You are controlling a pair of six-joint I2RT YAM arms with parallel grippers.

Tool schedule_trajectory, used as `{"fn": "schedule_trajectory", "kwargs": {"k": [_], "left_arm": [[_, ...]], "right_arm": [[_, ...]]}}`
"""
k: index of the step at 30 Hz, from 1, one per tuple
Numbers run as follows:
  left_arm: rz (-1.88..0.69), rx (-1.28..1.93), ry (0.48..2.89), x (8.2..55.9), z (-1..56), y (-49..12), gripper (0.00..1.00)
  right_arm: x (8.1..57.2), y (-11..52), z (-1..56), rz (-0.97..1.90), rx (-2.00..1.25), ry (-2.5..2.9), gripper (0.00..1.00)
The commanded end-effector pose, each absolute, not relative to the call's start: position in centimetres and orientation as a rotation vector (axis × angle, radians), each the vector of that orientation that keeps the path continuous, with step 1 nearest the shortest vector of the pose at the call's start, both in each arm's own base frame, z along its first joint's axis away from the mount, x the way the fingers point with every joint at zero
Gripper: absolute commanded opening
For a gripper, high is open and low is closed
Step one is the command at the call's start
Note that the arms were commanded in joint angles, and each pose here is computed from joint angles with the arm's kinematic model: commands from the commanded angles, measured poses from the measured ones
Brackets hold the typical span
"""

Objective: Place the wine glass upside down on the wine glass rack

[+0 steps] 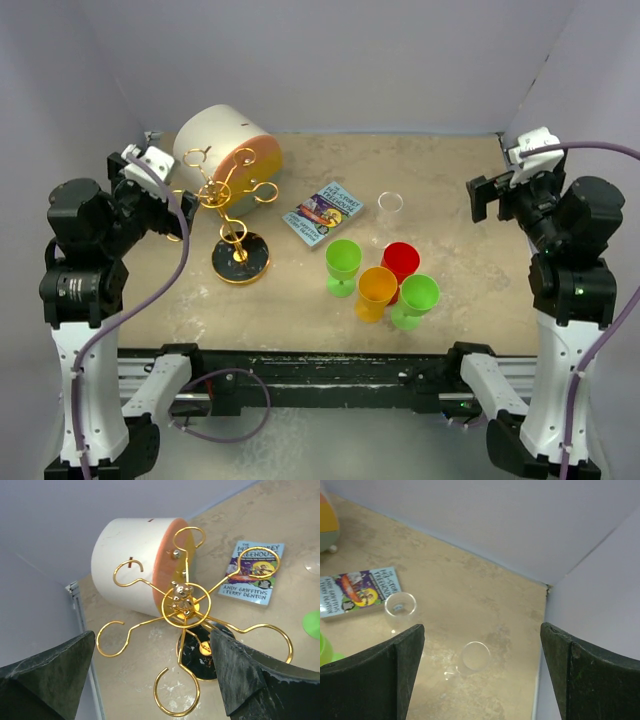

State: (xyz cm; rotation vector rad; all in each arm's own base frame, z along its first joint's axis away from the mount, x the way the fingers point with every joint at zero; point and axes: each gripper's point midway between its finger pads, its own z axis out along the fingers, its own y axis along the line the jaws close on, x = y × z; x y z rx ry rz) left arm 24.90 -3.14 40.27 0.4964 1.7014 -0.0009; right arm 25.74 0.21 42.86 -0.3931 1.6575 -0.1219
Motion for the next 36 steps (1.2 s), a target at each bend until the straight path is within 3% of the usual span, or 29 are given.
{"fn": "schedule_trajectory", "kwargs": {"k": [1,9,19,36], "left_arm": [[-0.101,0.661,1.746,24.4,39.9,-5.0,0.99],[-0.278,0.623,1.818,27.3,39.6,-6.6,0.95],[-0.333,0.632,1.883,30.5,37.4,-7.4,0.65],[-0.231,0.653,1.941,32.2,34.5,-8.4,0.44]], "right_arm": [[25.9,2.9,42.8,0.003,-0.548,1.642,1.0],[27.1,3.9,41.5,0.081,-0.568,1.644,1.0],[27.5,3.8,41.6,0.088,-0.556,1.654,1.0],[28.4,3.5,40.2,0.096,-0.555,1.701,1.0]]}}
